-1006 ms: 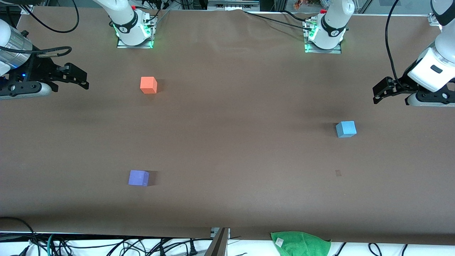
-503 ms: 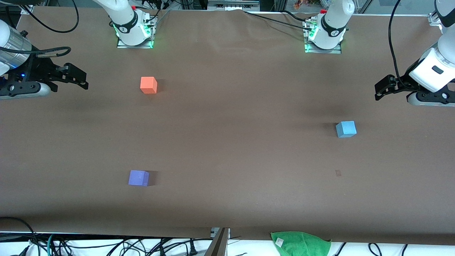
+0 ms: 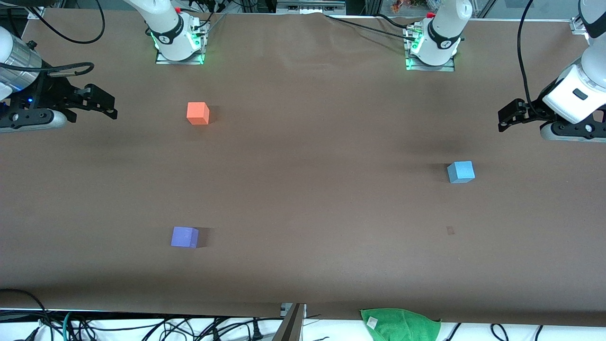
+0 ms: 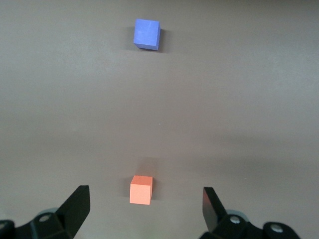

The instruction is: Place blue block between orange and purple blocks

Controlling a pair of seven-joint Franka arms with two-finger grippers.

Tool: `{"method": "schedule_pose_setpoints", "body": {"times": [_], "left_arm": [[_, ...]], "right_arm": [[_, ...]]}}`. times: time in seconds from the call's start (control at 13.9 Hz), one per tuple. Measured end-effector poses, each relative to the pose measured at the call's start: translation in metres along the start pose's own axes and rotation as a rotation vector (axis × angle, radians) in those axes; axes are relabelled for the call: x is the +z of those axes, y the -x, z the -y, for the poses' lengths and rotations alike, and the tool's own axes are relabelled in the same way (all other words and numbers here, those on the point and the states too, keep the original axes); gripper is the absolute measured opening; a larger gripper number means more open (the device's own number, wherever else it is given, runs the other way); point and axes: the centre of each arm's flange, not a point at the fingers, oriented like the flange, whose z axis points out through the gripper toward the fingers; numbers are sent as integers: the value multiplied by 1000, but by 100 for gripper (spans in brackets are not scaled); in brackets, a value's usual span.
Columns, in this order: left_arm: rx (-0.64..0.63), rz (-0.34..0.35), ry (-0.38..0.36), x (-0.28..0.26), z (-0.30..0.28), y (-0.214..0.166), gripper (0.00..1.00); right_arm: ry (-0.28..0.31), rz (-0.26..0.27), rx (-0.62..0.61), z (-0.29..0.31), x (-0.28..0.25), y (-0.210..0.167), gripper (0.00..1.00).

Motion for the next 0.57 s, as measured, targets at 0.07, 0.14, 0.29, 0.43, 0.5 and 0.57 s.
{"method": "schedule_pose_setpoints", "body": {"times": [0.07, 0.14, 0.29, 0.43, 0.5, 0.57], "left_arm": [[1, 1, 0, 0, -1, 0, 100], [3, 1, 0, 0, -1, 0, 100], [3, 2, 0, 0, -2, 0, 100], [3, 3, 0, 0, -2, 0, 100], [3, 3, 0, 0, -2, 0, 100], [3, 3, 0, 0, -2, 0, 100]], "right_arm": [[0, 0, 1, 0, 0, 0, 100], [0, 0, 1, -1, 0, 0, 100], [0, 0, 1, -1, 0, 0, 100], [0, 1, 2, -1, 0, 0, 100], [0, 1, 3, -2, 0, 0, 100], [0, 1, 4, -2, 0, 0, 100]]}}
